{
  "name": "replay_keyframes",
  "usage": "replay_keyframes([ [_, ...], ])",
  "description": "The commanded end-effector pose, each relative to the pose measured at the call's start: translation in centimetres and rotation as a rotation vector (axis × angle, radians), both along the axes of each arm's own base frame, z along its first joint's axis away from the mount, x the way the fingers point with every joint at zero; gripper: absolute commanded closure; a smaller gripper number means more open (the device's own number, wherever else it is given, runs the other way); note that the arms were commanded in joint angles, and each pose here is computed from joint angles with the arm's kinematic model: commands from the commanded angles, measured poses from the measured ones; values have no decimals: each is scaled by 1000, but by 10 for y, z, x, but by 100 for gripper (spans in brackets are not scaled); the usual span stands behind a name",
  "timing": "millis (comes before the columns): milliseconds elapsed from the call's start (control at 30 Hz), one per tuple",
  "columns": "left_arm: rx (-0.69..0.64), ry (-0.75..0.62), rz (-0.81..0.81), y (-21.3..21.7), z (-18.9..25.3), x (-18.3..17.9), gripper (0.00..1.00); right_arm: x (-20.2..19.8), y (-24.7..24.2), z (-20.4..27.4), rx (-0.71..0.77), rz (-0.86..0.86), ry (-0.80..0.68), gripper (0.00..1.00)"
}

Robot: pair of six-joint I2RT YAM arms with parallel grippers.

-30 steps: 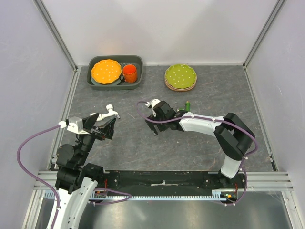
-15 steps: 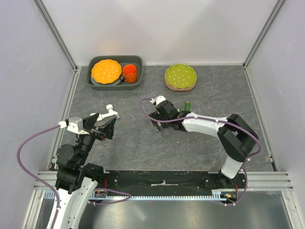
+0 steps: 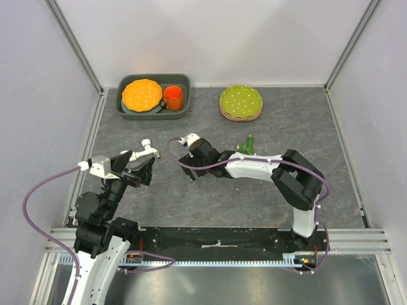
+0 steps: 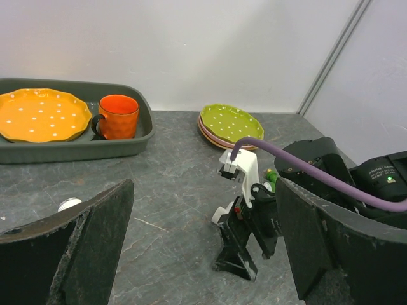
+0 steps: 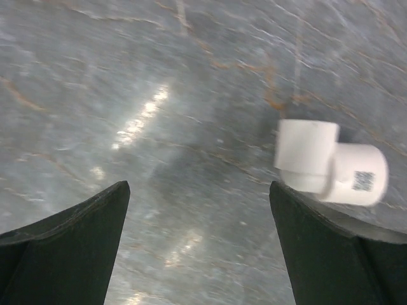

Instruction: Install the water faucets

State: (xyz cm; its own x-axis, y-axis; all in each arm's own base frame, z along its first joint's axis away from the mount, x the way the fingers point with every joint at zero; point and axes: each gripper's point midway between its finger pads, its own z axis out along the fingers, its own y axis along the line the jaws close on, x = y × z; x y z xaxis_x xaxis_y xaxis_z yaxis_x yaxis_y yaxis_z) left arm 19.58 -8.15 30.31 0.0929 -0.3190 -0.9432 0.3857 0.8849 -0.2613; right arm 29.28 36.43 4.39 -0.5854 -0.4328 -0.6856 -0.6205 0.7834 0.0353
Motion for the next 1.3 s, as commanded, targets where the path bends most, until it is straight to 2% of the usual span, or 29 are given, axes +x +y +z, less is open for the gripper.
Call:
replay_keyframes([
  [0,28,-7,-2,-1,1,1,2,-1,41,36,130,59,-55,2],
  [233,32,102,16,-2,-19,18,1,6,-4,69,127,-77,-170,2],
  [367,13,293,-8,-13,-45,35,0,19,-55,74,149,-235,-172,2],
  [500,-72,593,-44,-35,-88,57,0,23,-122,80,183,-411,-193,2],
  [667,-226,819,-77,-61,-115,74,0,22,-190,93,217,-591,-257,2],
  [733,-241,875,-61,-69,-127,81,0,16,-209,101,223,-632,-301,2],
  [867,-296,919,4,-92,-137,94,0,11,-233,112,227,-693,-365,2],
  [1033,-297,1004,64,-122,-149,111,1,6,-249,120,245,-750,-424,2],
  [1067,-272,1037,94,-129,-164,113,1,5,-252,119,247,-763,-432,2],
  [1167,-205,1012,99,-156,-164,120,1,4,-257,122,263,-786,-454,2],
  [1200,-160,1036,118,-163,-181,122,1,4,-259,121,261,-790,-456,2],
  [1267,-109,1014,125,-178,-178,128,1,4,-259,118,252,-790,-452,2],
])
